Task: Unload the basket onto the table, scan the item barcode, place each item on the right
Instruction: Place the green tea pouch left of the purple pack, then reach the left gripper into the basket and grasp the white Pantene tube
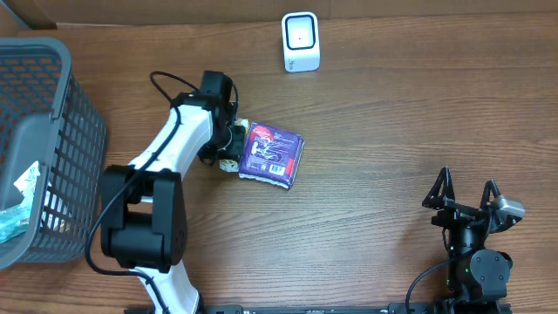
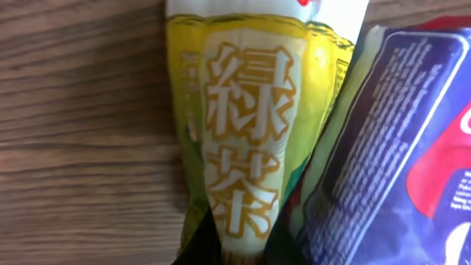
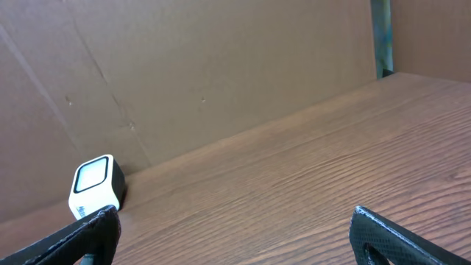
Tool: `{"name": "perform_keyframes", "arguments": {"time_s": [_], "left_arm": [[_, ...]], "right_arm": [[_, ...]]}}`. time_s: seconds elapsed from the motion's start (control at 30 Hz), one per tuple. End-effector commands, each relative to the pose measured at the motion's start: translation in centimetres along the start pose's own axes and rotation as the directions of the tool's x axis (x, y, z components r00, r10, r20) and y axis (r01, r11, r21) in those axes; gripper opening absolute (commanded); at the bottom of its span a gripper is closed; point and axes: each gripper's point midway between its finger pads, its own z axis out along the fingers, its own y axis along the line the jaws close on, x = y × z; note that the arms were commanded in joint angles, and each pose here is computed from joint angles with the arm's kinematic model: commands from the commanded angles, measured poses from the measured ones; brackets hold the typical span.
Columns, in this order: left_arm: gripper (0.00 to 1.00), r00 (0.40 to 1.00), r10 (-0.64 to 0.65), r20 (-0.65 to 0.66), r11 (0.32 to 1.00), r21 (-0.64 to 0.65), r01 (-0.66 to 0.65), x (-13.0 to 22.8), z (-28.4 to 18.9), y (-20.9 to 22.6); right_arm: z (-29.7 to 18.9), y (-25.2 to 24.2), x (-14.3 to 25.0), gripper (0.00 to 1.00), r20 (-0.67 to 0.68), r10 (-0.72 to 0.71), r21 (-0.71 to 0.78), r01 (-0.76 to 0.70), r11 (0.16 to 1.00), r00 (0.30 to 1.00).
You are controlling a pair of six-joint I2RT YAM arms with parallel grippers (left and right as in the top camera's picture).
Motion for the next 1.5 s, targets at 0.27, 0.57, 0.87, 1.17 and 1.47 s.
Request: {"name": "perform_keyframes", "arguments": {"time_s": [0.27,0.57,0.87,1.17,1.47], "left_arm": [[0.44,0.996,-0.030,-0.084,0.992,0.116,0.040,0.2,-4.8,-3.9],[0.50,0.950,-0.191,0.245,0.981,0.064,0.181,-5.1,-21.9,-0.7],[0.62,0.597,-0.546,0.588,0.741,0.006,0.672,1.3,-36.9,14.5],[0.69,0.330,-0.775,0.540,0.382,-0.017,0.924,11.3,-36.7,26.7],[0.70,0.183,-0.883,0.432,0.209,0.012,0.978,15.0,-29.9,33.7]], "right_arm": [[0.0,0.0,0.1,1.00,0.007,-0.006,0.000,0.006,1.000,1.000],[0.0,0.0,0.1,1.00,0.007,-0.006,0.000,0.006,1.000,1.000],[0.0,0.0,0.1,1.00,0.007,-0.006,0.000,0.006,1.000,1.000],[0.0,0.0,0.1,1.00,0.007,-0.006,0.000,0.006,1.000,1.000],[0.0,0.0,0.1,1.00,0.007,-0.006,0.000,0.006,1.000,1.000]]}}
